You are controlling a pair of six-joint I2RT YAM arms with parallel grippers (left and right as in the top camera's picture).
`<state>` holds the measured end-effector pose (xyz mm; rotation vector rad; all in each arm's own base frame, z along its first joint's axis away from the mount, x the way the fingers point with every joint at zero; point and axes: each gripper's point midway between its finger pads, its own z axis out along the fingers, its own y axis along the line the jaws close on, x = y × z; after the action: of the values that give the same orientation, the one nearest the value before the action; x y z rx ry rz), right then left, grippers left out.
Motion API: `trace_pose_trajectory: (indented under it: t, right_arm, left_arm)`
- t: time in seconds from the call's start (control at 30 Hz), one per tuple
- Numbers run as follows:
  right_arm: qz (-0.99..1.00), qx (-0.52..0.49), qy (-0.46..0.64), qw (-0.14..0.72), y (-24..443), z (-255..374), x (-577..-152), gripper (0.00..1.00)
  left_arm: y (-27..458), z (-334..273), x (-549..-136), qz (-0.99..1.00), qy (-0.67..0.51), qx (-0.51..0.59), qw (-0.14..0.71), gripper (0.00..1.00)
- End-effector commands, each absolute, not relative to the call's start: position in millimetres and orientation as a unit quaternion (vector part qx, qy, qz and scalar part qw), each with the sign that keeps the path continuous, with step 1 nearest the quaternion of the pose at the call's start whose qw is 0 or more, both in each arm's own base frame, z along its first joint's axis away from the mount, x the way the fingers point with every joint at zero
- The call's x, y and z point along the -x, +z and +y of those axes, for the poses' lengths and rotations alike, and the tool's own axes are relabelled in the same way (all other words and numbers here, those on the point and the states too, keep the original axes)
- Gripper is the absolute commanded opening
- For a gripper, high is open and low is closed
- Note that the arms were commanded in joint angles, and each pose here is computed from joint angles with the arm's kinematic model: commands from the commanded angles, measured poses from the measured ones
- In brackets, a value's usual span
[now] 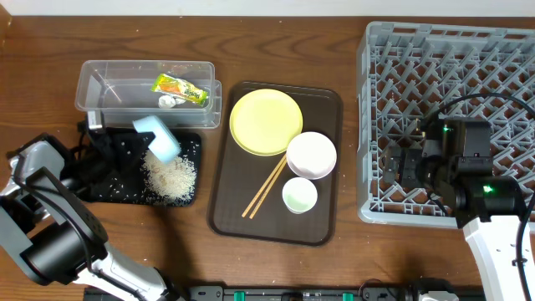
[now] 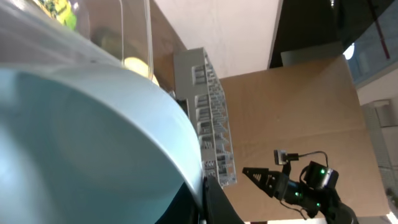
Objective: Sort waste into correct bins and load items into the dishwasher rack
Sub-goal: 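Carry the bowl over the black tray and tip the rice out, then return the empty blue bowl to the brown tray with left gripper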
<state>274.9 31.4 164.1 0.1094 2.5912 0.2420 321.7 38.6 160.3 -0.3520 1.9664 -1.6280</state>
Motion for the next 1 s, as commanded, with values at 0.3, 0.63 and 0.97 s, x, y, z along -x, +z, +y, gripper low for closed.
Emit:
trace_pose_trajectory:
  t: [0.3,0.63,0.97]
  right_arm:
    - [0.955,-0.044,0.092,0.277,173.4,30.8,-278.6,0.99]
    - [0.955,-0.044,0.093,0.277,173.4,30.9,-278.5,0.99]
    - [0.955,-0.045,0.093,0.277,173.4,31.0,-278.5,0.99]
  left_arm:
    - [174.4,22.1,-311.1,0.746,-0.596,0.088,0.283,0.06]
    - [215.7,-43.7,-284.8,0.773,-0.576,-0.04,0.263,0.06]
    - [172.7,-114.4,-254.0,0.852,-0.499,-0.133,0.084,0.06]
